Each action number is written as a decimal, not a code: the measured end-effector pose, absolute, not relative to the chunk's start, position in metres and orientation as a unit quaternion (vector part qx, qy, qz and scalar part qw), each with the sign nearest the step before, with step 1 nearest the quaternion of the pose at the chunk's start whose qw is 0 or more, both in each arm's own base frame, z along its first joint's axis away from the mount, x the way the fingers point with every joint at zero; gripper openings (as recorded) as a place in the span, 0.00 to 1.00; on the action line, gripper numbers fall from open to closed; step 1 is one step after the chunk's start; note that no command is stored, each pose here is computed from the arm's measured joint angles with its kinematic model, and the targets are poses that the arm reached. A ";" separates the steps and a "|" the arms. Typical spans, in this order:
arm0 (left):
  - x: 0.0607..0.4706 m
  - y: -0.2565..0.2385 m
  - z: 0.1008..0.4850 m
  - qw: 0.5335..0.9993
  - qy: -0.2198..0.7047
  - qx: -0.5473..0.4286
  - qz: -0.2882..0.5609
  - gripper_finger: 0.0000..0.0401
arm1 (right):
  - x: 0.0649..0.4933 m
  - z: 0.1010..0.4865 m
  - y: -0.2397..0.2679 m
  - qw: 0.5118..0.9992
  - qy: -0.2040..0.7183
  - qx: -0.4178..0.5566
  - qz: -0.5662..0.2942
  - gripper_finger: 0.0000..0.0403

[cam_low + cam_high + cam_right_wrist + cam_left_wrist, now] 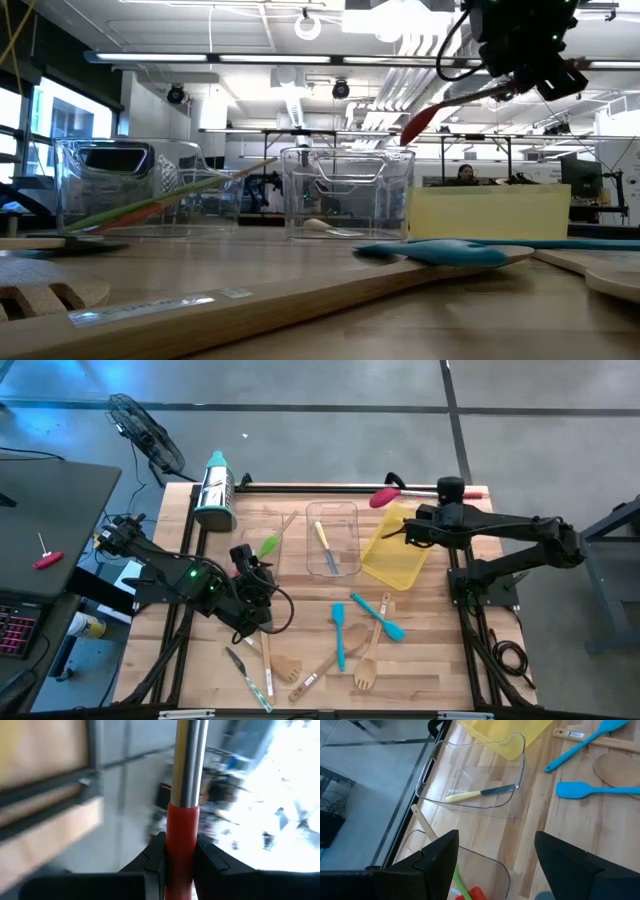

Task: Pick & Place Kitchen Items
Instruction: Put the red slotted spoon into the yellow bin

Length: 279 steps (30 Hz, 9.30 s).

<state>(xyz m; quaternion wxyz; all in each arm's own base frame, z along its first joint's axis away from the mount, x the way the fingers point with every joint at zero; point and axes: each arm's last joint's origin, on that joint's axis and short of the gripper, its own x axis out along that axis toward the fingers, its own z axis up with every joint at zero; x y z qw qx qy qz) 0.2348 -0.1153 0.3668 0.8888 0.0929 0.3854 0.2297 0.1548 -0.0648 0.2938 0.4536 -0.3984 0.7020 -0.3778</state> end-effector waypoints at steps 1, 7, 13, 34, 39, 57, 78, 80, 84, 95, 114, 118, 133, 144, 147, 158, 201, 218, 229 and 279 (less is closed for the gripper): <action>0.235 -0.115 0.367 0.889 0.385 0.093 0.230 0.64 | 0.155 0.295 -0.065 0.439 0.698 -0.417 -0.383 0.13; 0.235 -0.115 0.367 0.889 0.384 0.094 0.231 0.64 | 0.158 0.303 -0.067 0.338 0.687 -0.515 -0.385 0.13; 0.235 -0.115 0.367 0.889 0.380 0.096 0.236 0.64 | 0.163 0.311 -0.068 0.384 0.713 -0.485 -0.328 0.13; 0.235 -0.115 0.367 0.889 0.387 0.092 0.229 0.64 | 0.200 0.326 -0.087 0.533 0.771 -0.309 -0.163 0.13; 0.234 -0.115 0.366 0.886 0.390 0.097 0.230 0.64 | 0.196 0.325 -0.095 0.548 0.776 -0.269 -0.158 0.13; 0.234 -0.115 0.366 0.885 0.392 0.100 0.230 0.64 | 0.196 0.318 -0.095 0.646 0.750 -0.061 -0.132 0.13; 0.233 -0.114 0.366 0.884 0.395 0.102 0.229 0.64 | 0.120 0.311 -0.053 0.716 0.673 0.109 -0.149 0.13; 0.233 -0.115 0.366 0.885 0.394 0.100 0.229 0.64 | 0.124 0.300 -0.046 0.706 0.685 0.135 -0.122 0.13; 0.234 -0.115 0.366 0.886 0.392 0.099 0.229 0.64 | 0.138 0.280 -0.030 0.667 0.726 0.155 -0.063 0.13; 0.234 -0.115 0.366 0.887 0.391 0.091 0.231 0.64 | 0.182 0.243 -0.005 0.567 0.815 0.120 0.000 0.13; 0.234 -0.115 0.366 0.887 0.394 0.081 0.227 0.64 | 0.176 0.293 0.000 0.654 0.738 0.156 -0.051 0.13; 0.234 -0.116 0.365 0.887 0.394 0.077 0.227 0.64 | 0.170 0.297 -0.016 0.667 0.722 0.160 -0.090 0.13; 0.235 -0.117 0.364 0.885 0.401 0.080 0.222 0.64 | 0.149 0.274 -0.052 0.633 0.753 0.099 -0.150 0.13; 0.235 -0.116 0.364 0.885 0.397 0.084 0.228 0.64 | 0.145 0.277 -0.062 0.608 0.772 -0.059 -0.178 0.13; 0.235 -0.116 0.364 0.885 0.396 0.084 0.229 0.64 | 0.145 0.277 -0.062 0.605 0.774 -0.073 -0.171 0.13; 0.236 -0.114 0.364 0.882 0.399 0.107 0.226 0.64 | 0.133 0.256 -0.045 0.591 0.792 -0.090 -0.123 0.13; 0.271 -0.074 0.333 0.875 0.432 0.076 0.207 0.64 | 0.154 0.238 -0.040 0.598 0.768 -0.210 -0.089 0.13; 0.273 -0.076 0.334 0.882 0.425 0.060 0.195 0.64 | 0.177 0.220 -0.048 0.597 0.772 -0.212 -0.057 0.13; 0.273 -0.076 0.334 0.882 0.425 0.059 0.193 0.64 | 0.191 0.204 -0.063 0.591 0.777 -0.215 -0.038 0.13; 0.273 -0.076 0.334 0.882 0.425 0.061 0.193 0.64 | 0.199 0.202 -0.054 0.551 0.768 -0.299 -0.131 0.24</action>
